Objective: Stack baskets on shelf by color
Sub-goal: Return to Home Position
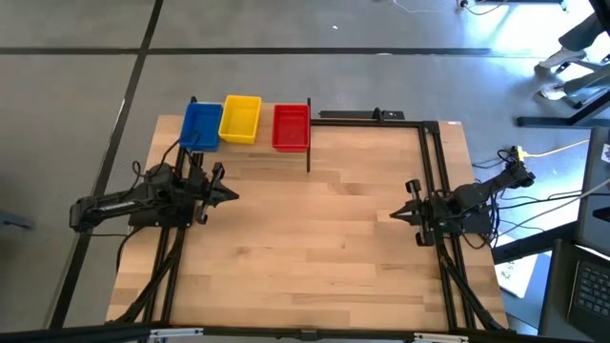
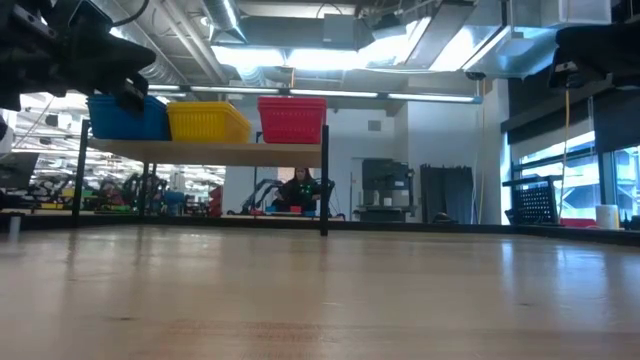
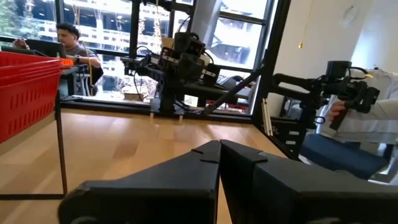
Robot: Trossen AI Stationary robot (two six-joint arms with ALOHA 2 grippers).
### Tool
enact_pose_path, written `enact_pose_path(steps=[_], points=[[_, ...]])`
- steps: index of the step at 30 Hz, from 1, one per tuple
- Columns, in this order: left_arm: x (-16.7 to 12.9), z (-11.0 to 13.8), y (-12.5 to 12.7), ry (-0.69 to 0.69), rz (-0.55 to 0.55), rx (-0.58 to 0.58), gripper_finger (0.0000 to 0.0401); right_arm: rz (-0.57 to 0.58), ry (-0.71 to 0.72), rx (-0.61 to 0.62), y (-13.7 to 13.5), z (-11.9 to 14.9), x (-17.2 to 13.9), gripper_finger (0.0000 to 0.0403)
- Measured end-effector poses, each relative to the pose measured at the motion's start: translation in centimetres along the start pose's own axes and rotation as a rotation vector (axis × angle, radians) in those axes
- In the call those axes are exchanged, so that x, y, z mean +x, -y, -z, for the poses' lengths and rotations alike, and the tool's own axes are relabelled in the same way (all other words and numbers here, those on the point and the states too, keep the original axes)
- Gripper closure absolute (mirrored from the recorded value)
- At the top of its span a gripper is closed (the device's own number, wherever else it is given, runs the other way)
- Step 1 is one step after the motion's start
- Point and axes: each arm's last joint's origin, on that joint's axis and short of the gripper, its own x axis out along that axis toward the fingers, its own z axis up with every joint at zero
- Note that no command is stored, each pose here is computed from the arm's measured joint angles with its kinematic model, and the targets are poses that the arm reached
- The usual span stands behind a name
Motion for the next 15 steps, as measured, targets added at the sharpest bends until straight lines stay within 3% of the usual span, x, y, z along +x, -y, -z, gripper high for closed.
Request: enact_pose_path(steps=[15], points=[[0.0,0.03,-0.03,-0.002,-0.008,-0.008,0.0401,-0.012,-0.042,-0.013,-0.1,0.41,-0.01,0.0403]])
